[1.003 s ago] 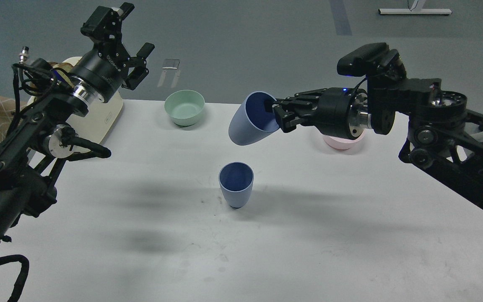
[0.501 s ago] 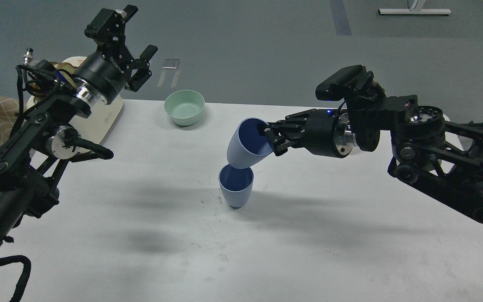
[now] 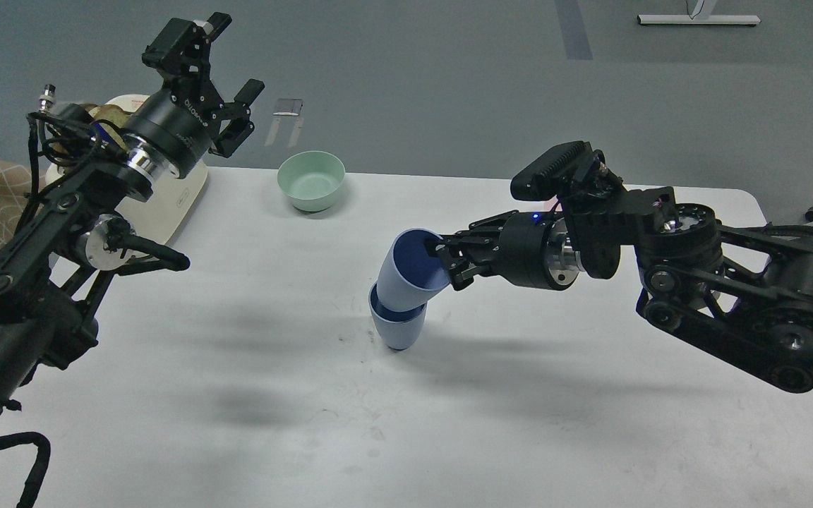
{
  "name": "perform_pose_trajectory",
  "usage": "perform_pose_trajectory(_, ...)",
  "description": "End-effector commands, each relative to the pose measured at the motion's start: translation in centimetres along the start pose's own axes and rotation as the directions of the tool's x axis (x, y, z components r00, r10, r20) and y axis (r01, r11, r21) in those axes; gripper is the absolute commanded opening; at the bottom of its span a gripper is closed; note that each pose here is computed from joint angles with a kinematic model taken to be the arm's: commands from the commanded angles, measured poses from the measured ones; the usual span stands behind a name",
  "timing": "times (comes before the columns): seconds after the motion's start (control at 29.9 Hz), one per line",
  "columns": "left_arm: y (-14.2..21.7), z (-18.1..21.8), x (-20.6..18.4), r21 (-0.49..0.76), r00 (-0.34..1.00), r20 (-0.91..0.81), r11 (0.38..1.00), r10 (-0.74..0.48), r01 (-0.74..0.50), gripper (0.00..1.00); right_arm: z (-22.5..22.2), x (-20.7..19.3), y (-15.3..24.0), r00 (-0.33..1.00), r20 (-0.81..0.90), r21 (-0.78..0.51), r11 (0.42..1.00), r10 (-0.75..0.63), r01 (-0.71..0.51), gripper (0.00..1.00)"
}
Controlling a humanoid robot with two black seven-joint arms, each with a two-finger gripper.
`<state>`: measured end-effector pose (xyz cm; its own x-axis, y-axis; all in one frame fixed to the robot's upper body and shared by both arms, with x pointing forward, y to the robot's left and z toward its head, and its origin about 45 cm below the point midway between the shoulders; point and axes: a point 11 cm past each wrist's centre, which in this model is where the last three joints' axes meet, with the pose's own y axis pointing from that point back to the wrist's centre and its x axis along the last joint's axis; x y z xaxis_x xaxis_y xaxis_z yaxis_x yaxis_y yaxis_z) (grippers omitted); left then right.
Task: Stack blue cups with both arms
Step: 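Open the right gripper and raise it away from the stack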
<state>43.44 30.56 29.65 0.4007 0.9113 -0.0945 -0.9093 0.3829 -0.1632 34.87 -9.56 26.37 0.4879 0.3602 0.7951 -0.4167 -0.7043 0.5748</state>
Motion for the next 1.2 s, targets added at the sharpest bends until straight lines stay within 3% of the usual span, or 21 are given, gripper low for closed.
perform_pose_trajectory(0.0, 0.0, 0.0, 0.0, 0.001, 1.000, -0.002, 1.000, -0.002, 0.002, 0.97, 0.0, -0.2, -0.1, 1.000, 0.001, 0.001, 1.000, -0.003, 0.003, 0.01)
perform_pose_trajectory(0.13, 0.0, -0.1, -0.1, 0.000, 1.000, -0.004, 1.000, -0.002, 0.002, 0.97, -0.6, -0.1, -0.4, 1.000, -0.003, 0.015, 1.000, 0.000, 0.000, 0.12)
perform_pose_trajectory(0.2, 0.0, -0.1, 0.0, 0.000, 1.000, -0.002, 1.000, -0.001, 0.001, 0.97, -0.6, 0.1, -0.4, 1.000, -0.002, 0.016, 1.000, 0.003, -0.003, 0.25)
perform_pose_trajectory(0.3, 0.0, 0.0, 0.0, -0.001, 1.000, -0.001, 1.000, -0.002, 0.002, 0.97, -0.7, 0.1, -0.5, 1.000, 0.002, 0.020, 1.000, 0.005, -0.005, 0.36)
perform_pose_trajectory(0.57, 0.1, 0.1, 0.1, 0.000, 1.000, 0.002, 1.000, -0.003, 0.003, 0.97, -0.9, 0.6, -0.4, 1.000, 0.004, 0.027, 0.999, 0.021, -0.021, 0.49)
perform_pose_trajectory(0.63, 0.1, 0.1, 0.1, -0.001, 1.000, 0.003, 1.000, -0.005, 0.005, 0.97, -0.8, 1.9, 0.1, 0.998, 0.018, 0.029, 0.998, 0.061, -0.061, 0.65)
perform_pose_trajectory(0.67, 0.1, 0.1, 0.1, -0.001, 1.000, 0.005, 1.000, -0.004, 0.004, 0.97, -0.4, 3.4, 0.8, 0.994, 0.030, 0.021, 0.994, 0.109, -0.109, 0.82)
perform_pose_trajectory(0.74, 0.1, 0.2, 0.1, -0.001, 1.000, 0.006, 1.000, -0.005, 0.005, 0.97, 0.0, 5.1, 1.6, 0.985, 0.049, 0.013, 0.986, 0.166, -0.167, 0.94)
perform_pose_trajectory(0.8, 0.2, 0.2, 0.1, -0.002, 1.000, 0.005, 1.000, -0.005, 0.005, 0.97, 1.4, 8.8, 3.5, 0.951, 0.097, -0.016, 0.955, 0.295, -0.295, 0.96)
perform_pose_trajectory(0.97, 0.1, 0.5, 0.1, -0.017, 1.000, 0.003, 1.000, -0.006, 0.006, 0.97, 4.9, 13.7, 8.0, 0.836, 0.259, -0.071, 0.872, 0.484, -0.483, 1.00)
perform_pose_trajectory(1.17, 0.3, 0.2, 0.7, -0.019, 1.000, -0.024, 1.000, 0.017, -0.017, 0.97, 10.9, 14.3, 14.9, 0.515, 0.587, -0.152, 0.709, 0.625, -0.688, 1.00)
